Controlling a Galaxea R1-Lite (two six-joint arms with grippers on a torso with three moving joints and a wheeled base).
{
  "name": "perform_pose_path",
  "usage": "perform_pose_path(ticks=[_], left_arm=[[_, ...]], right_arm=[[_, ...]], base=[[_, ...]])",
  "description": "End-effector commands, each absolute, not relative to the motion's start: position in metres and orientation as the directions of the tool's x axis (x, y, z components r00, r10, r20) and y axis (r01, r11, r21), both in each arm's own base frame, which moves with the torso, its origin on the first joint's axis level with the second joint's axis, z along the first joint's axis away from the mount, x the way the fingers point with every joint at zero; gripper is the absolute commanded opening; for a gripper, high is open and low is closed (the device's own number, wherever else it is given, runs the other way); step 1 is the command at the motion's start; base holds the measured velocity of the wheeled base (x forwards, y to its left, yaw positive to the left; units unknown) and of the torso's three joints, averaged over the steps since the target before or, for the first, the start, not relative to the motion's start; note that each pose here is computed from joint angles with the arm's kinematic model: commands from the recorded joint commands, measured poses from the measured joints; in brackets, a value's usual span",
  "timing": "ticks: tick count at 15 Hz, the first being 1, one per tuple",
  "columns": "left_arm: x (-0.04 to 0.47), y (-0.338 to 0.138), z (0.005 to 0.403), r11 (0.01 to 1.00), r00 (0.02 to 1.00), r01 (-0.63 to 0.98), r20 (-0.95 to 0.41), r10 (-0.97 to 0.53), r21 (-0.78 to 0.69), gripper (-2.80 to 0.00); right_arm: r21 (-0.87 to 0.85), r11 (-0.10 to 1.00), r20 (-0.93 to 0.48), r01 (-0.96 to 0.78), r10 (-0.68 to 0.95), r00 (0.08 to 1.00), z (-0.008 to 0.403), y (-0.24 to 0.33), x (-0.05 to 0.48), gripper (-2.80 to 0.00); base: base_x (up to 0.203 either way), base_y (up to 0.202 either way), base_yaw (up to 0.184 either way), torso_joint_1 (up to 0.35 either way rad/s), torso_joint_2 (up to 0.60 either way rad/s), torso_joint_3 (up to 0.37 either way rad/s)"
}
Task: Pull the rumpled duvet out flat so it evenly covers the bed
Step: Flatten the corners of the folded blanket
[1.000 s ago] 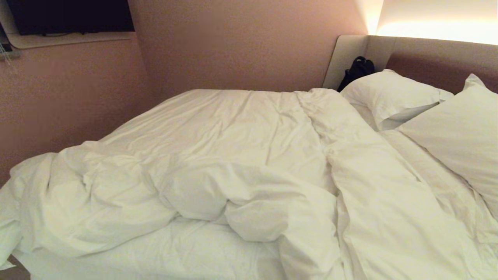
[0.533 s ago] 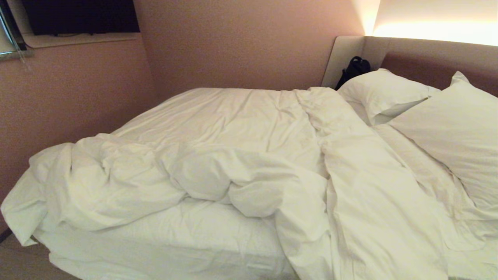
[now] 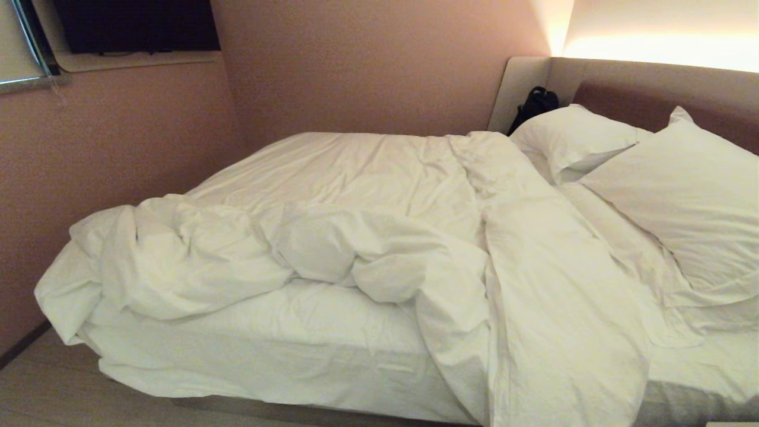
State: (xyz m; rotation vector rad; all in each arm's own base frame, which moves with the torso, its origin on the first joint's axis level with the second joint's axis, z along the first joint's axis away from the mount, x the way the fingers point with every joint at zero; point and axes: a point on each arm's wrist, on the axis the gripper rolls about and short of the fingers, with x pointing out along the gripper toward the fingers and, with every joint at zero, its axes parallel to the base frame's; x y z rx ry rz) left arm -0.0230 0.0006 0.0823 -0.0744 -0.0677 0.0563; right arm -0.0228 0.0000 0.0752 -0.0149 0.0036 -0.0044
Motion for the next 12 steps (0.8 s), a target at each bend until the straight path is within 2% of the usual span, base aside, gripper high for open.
perform_pose_path(ticks=[1,12], left_arm=[[-0.0229,0.0006,0.0824,0.996,0.996,-0.055,0.066,0.06,-0.076,-2.8],[-0.0229,0.0006,0.0824,0.996,0.996,-0.055,0.066,0.06,-0.076,-2.8]], right_arm=[[-0.015,1.0,-0.003,0.005,-0.005,1.0,0.0752,0.0,-0.0228,-2.8],[-0.023,1.0,-0.005,0.003,-0.003,1.0,0.075,0.0001,-0.0228,-2.8]], base=[[0.0,0.0,0.0,0.0,0.0,0.0],[0.0,0.0,0.0,0.0,0.0,0.0]])
